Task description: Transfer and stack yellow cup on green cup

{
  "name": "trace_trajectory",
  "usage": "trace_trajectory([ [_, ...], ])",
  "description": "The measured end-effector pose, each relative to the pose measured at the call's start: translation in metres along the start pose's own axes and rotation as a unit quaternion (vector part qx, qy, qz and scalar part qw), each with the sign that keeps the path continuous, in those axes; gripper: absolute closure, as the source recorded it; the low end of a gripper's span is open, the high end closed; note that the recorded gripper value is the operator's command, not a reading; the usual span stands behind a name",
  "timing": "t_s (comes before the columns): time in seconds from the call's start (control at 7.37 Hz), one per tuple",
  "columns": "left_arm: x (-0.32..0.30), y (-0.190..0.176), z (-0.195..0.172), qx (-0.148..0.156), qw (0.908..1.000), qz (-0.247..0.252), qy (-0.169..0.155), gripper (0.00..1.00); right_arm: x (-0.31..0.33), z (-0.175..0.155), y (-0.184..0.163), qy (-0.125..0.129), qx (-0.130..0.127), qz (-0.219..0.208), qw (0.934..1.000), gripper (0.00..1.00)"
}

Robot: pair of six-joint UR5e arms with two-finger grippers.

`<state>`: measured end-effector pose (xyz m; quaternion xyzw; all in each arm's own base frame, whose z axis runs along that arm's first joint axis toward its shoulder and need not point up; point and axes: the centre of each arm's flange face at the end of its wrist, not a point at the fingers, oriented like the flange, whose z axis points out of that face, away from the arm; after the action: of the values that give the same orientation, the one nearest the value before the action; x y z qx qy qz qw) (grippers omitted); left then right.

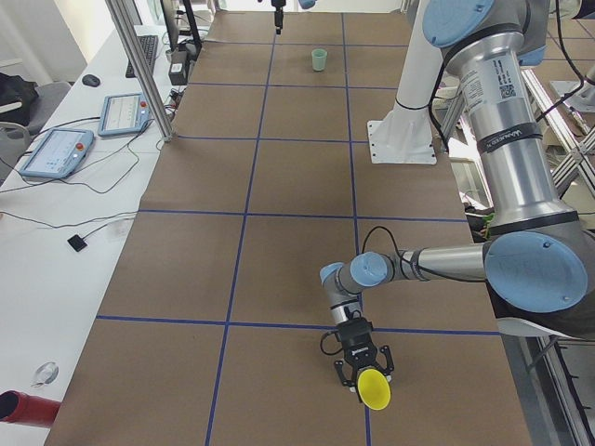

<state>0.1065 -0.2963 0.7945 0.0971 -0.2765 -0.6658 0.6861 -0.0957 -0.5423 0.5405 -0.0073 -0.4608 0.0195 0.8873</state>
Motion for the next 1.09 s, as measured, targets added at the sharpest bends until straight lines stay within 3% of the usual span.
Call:
trace_trajectory([
  [0.27, 0.042, -0.017, -0.038, 0.024, 0.9963, -0.011, 0.082, 0.41, -0.004, 0.002, -0.001, -0.007, -0.005, -0.001, 1.0000, 0.01],
  [0.41, 0.058, -0.020, -0.057, 0.038, 0.9900, -0.009, 0.136, 0.41, -0.008, 0.004, -0.003, -0.009, -0.007, -0.003, 0.9999, 0.01],
  [0.54, 0.074, -0.023, -0.078, 0.051, 0.9779, 0.003, 0.203, 0.42, -0.013, 0.006, -0.007, -0.010, -0.009, -0.003, 0.9999, 0.01],
  [0.81, 0.102, -0.029, -0.132, 0.071, 0.9393, 0.045, 0.333, 0.42, -0.019, 0.011, -0.021, -0.010, -0.012, 0.006, 0.9999, 0.01],
  [1.09, 0.107, -0.027, -0.183, 0.089, 0.8858, 0.087, 0.447, 0.43, -0.032, 0.008, -0.036, -0.012, -0.007, 0.003, 0.9999, 0.01],
])
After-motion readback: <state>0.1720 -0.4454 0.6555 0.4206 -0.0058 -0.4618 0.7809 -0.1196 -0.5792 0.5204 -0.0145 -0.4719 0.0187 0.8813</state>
